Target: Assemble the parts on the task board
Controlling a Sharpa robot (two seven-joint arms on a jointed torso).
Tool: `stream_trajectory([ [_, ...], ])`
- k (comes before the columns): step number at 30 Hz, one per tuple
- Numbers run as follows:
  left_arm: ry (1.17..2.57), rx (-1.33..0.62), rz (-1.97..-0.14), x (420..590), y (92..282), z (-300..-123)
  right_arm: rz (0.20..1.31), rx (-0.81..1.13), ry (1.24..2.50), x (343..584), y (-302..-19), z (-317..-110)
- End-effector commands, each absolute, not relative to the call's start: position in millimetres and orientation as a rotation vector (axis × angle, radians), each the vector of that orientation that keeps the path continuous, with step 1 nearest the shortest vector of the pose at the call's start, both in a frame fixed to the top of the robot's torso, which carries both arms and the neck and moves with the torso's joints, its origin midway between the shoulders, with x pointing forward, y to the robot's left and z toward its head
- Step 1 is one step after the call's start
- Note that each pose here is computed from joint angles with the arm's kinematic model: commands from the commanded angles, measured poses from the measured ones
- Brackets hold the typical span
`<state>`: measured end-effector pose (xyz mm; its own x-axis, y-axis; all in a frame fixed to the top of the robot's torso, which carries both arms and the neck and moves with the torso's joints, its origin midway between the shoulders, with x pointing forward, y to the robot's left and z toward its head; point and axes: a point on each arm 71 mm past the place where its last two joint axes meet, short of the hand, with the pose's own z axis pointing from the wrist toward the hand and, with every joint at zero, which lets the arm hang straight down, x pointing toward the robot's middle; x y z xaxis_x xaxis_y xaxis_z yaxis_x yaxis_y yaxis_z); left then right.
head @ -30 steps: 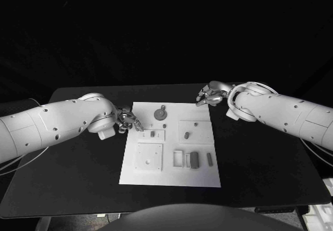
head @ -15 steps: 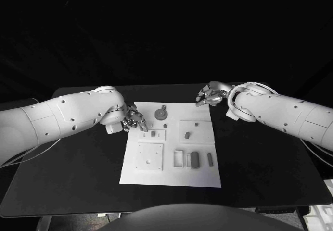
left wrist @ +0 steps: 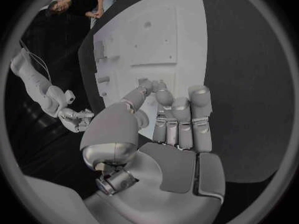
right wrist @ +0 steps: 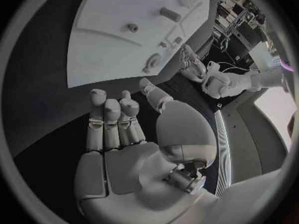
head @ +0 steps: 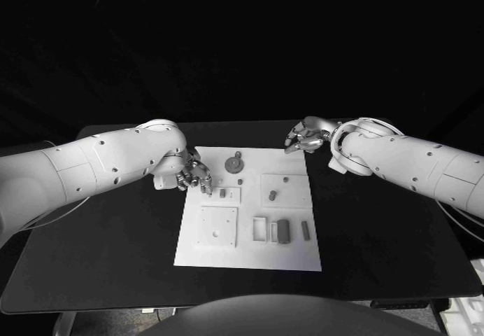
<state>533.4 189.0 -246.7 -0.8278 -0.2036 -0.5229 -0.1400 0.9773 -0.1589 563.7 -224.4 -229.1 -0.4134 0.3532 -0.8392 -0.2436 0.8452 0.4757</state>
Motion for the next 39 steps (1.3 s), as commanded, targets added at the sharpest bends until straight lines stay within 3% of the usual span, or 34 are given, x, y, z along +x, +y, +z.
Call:
stream_trajectory([
  [1, 2.615, -0.193, -0.126, 532.2, 186.1, -247.2, 0.661, 0.074, 1.9, 563.3, -223.6, -230.0],
  [17, 2.617, -0.172, -0.119, 538.8, 170.0, -247.7, 0.665, 0.071, 1.899, 563.3, -220.8, -230.1],
  [39, 2.632, -0.141, -0.053, 544.3, 176.6, -249.4, 0.665, 0.071, 1.899, 563.4, -220.9, -230.2],
])
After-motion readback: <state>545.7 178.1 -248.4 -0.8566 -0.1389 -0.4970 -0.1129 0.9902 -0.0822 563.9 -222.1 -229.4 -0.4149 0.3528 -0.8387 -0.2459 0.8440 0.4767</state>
